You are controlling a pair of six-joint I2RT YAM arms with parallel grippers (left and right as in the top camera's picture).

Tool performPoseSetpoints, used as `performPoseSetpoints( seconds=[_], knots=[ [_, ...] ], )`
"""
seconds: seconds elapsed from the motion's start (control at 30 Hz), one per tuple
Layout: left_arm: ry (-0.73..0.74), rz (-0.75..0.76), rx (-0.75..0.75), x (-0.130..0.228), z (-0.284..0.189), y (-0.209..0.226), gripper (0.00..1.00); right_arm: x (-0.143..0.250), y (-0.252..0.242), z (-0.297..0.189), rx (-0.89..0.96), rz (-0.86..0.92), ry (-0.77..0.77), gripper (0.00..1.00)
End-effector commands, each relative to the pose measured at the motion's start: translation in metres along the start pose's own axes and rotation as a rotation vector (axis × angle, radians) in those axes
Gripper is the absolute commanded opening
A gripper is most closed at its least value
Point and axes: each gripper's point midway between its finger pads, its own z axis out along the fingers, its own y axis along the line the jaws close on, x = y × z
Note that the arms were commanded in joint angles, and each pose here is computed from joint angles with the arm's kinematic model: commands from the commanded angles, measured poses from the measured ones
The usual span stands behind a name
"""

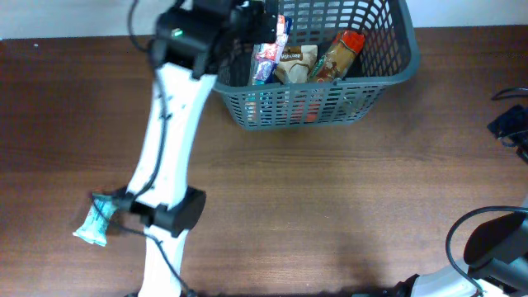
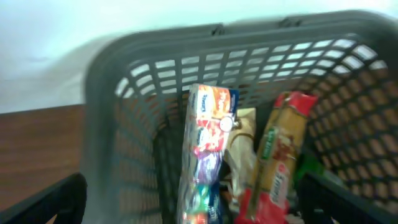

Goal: Pack container
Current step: 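Carry the tissue pack over the basket and release it inside, then withdraw the left gripper toward the light-blue packet on the table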

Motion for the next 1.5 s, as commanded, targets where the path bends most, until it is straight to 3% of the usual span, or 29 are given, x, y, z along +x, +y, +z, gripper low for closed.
performPoseSetpoints(
  seconds=[0.0,0.1,0.33,0.5,0.77,0.93,1.07,1.13,1.23,1.47],
  knots=[
    [0.011,0.006,-0.017,0.002,-0.023,0.009,0.99,0.0,-0.002,-0.002,-0.001,0.013,-0.006,0.99],
    [0.067,-0.048,-0.062,0.017,-0.027,0.021,0.99,0.0,-0.002,-0.002,-0.001,0.013,-0.006,0.99],
    [0.112,-0.437,-0.271,0.04,-0.074,0.088,0.99,0.0,-0.002,-0.002,-0.001,0.013,-0.005,0.99],
    [0.026,-0.5,-0.266,0.026,-0.115,0.109,0.99,0.0,-0.002,-0.002,-0.002,0.013,-0.006,0.99],
    [-0.091,-0.625,-0.389,0.023,-0.169,0.16,0.99,0.0,-0.002,-0.002,-0.001,0.013,-0.006,0.99],
    [0.029,-0.799,-0.505,0.062,-0.151,0.186,0.99,0.0,-0.002,-0.002,-0.001,0.013,-0.006,0.99],
    [0.172,-0.955,-0.65,0.118,-0.138,0.212,0.99,0.0,-0.002,-0.002,-0.001,0.013,-0.006,0.99],
    [0.246,-0.953,-0.702,0.143,-0.138,0.222,0.99,0.0,-0.002,-0.002,-0.001,0.013,-0.006,0.99],
    [0.367,-0.818,-0.75,0.175,-0.146,0.234,0.99,0.0,-0.002,-0.002,-0.001,0.013,-0.006,0.99],
    [0.505,-0.432,-0.646,0.181,-0.154,0.233,0.99,0.0,-0.002,-0.002,-0.001,0.013,-0.006,0.99]
  ],
)
